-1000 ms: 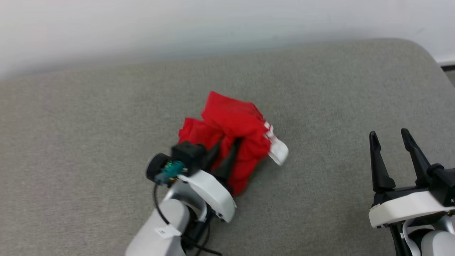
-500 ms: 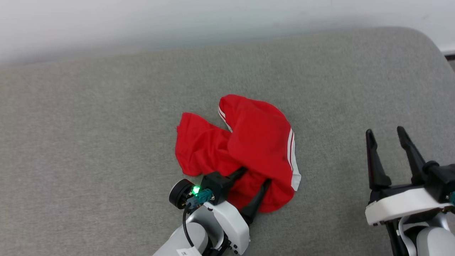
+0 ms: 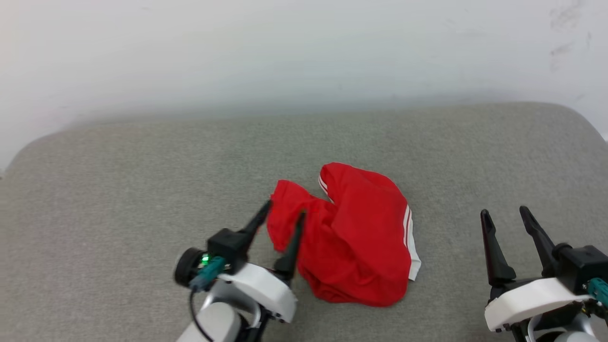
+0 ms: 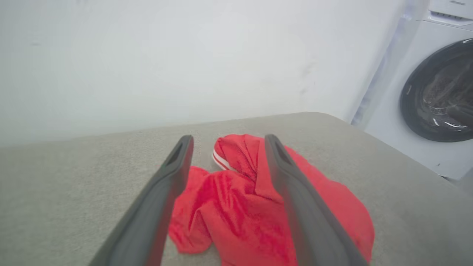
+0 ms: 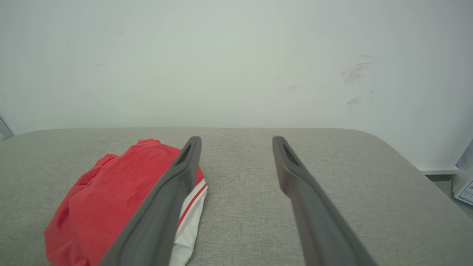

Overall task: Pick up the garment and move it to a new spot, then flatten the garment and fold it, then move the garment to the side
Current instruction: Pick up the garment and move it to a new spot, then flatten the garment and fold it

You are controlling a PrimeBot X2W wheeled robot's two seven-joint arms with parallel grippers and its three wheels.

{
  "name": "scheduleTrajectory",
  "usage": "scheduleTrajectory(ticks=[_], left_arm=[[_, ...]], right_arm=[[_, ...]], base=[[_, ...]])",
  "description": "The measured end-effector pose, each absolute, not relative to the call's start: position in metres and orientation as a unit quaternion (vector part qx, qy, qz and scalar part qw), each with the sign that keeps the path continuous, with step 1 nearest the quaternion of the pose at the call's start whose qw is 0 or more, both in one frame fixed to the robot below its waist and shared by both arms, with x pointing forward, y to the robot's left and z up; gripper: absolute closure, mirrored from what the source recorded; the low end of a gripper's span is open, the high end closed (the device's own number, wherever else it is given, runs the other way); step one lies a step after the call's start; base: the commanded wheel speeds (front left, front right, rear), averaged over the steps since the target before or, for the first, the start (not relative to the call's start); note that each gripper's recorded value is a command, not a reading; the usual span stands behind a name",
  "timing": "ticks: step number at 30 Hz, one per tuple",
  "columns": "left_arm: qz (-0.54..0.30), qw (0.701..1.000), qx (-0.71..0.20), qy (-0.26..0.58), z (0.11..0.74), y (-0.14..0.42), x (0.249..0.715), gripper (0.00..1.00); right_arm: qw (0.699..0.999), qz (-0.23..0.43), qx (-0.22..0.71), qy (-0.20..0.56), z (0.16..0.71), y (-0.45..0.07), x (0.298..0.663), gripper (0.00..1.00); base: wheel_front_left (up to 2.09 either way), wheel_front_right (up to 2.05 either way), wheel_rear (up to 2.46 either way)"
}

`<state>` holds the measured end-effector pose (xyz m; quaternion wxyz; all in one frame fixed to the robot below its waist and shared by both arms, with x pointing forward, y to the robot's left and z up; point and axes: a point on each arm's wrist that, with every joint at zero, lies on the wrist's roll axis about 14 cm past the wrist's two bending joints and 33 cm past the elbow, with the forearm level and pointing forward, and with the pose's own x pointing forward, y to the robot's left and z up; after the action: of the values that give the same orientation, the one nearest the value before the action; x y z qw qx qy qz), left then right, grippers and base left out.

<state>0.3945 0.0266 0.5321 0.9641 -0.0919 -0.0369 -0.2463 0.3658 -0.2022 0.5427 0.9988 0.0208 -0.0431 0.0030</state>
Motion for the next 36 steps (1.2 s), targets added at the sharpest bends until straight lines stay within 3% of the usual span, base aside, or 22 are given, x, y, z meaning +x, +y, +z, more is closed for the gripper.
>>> scheduleTrajectory(ticks=[7,15,36], left_arm=[[-0.124,0.988,-0.074,-0.063,0.540,0.107,0.393,0.00],[-0.051,0.996,-0.051,-0.060,0.530,0.164,0.377,0.00],[-0.066,0.996,-0.043,-0.047,0.519,0.158,0.377,0.00]], right_arm=[[0.999,0.027,0.022,-0.037,0.542,-0.187,0.364,0.00],[0.998,0.045,0.023,-0.028,0.539,-0.174,0.363,0.00],[0.999,0.041,0.026,-0.014,0.531,-0.177,0.363,0.00]], base=[[0.00,0.00,0.00],[0.00,0.00,0.00],[0.00,0.00,0.00]])
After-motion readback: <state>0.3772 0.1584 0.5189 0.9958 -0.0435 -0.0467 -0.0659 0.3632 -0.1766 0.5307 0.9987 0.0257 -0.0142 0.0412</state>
